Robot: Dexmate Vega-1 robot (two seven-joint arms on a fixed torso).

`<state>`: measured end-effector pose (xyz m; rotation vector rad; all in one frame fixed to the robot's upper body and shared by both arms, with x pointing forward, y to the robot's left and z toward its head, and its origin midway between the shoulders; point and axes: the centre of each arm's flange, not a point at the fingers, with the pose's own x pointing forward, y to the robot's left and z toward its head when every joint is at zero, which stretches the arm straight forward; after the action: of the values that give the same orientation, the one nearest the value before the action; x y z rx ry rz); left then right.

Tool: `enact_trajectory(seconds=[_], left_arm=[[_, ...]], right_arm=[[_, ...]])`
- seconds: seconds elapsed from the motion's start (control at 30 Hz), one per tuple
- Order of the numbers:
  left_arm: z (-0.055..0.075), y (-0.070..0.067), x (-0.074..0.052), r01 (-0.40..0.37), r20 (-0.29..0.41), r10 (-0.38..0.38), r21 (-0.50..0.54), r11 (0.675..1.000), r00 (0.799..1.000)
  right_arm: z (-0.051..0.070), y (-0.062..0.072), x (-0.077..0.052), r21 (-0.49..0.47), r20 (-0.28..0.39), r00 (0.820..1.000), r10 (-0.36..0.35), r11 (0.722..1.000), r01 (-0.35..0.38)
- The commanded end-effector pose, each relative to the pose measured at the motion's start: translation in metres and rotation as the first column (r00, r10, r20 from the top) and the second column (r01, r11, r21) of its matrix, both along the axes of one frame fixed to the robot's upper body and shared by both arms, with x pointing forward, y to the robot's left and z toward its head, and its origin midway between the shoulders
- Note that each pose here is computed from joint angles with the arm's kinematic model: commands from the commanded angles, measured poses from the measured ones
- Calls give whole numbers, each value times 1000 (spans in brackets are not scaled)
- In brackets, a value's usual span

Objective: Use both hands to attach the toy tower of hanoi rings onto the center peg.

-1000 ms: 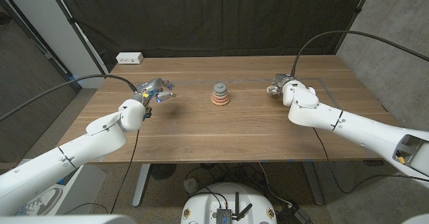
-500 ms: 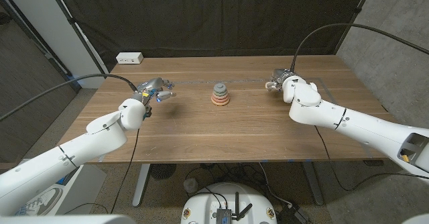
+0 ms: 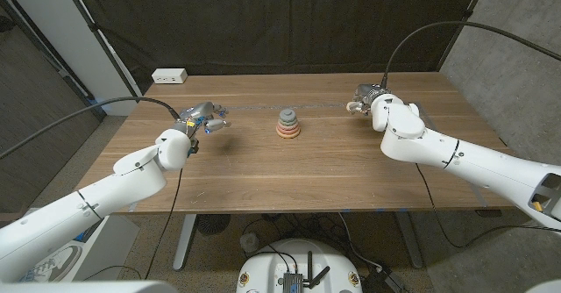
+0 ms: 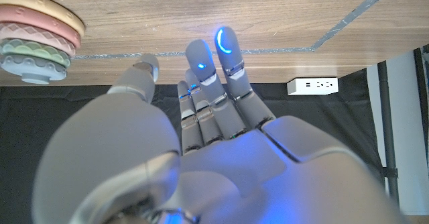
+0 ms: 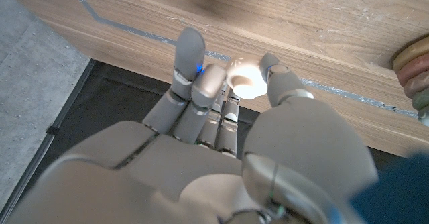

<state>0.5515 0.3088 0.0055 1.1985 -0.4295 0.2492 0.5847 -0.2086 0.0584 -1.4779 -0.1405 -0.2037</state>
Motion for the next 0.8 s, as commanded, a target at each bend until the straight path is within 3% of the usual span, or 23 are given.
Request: enact_trajectory(seconds=[0.03,0.8], left_arm=[[-2,-2,2,2,0,-2,10,1000,1000],[-9,7,-4,-7,3,7,-28,1000,1000]], right_arm=[[2,8,-12,-2,-2,996,90,996,-90],[12,39,-35,-46,68,971,230,973,-228]])
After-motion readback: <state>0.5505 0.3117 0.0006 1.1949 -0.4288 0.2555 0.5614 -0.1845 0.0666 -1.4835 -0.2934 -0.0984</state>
